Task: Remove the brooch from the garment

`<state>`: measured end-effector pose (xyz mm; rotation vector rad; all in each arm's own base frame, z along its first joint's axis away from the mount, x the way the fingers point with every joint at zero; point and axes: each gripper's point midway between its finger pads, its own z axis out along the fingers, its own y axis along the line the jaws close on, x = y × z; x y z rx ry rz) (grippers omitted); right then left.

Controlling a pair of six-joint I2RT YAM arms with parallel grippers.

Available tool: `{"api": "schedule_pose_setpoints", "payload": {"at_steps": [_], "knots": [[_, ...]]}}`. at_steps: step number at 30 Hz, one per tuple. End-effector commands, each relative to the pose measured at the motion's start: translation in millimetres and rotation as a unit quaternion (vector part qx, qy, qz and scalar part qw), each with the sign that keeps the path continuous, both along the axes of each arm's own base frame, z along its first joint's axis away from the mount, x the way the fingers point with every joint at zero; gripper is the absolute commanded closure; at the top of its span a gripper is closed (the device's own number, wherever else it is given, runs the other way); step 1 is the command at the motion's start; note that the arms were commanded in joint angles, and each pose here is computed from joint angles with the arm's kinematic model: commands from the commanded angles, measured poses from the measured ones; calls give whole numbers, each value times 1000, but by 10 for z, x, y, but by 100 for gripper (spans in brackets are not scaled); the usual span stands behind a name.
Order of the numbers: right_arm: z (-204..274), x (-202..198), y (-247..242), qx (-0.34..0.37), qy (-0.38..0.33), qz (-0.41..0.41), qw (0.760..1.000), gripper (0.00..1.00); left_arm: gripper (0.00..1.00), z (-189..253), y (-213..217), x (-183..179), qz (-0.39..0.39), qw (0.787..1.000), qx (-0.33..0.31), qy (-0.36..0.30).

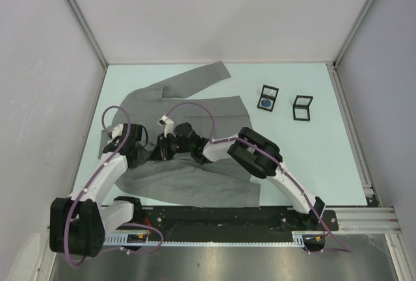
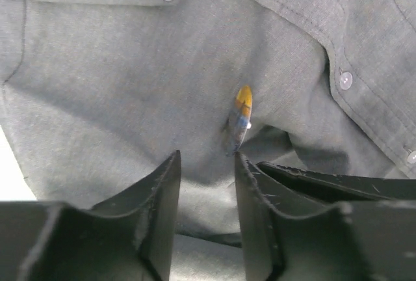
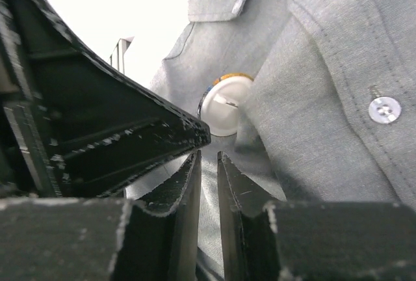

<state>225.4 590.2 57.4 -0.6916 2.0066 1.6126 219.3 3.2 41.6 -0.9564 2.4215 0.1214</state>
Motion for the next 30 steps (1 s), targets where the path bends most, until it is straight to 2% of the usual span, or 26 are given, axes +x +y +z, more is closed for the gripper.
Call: {"api": "schedule_pose_setpoints", "payload": {"at_steps": [1,5,7,11,17,24,26,28,30], "knots": [[224,-43,146,36,-16,17,999,80,52,184,89,69,24,999,4,-32],[232,-71,212,36,-20,22,999,81,43,334,160,156,24,998,10,-56],[188,-96,231,32,-18,25,999,81,43,374,190,191,26,998,11,-62],[163,-94,259,29,-19,25,999,82,47,410,219,263,15,997,17,-67],[131,-110,282,32,-9,30,999,88,49,343,255,308,27,998,13,-50],[215,-154,313,53,8,50,997,88,50,316,378,240,60,997,14,-51],[323,-166,290,57,3,54,997,87,49,299,375,212,60,997,12,-51],[306,-196,223,41,-2,56,998,84,43,301,353,220,54,997,6,-52],[504,-231,173,46,-20,58,997,81,40,289,317,232,47,998,-2,-48]]}}
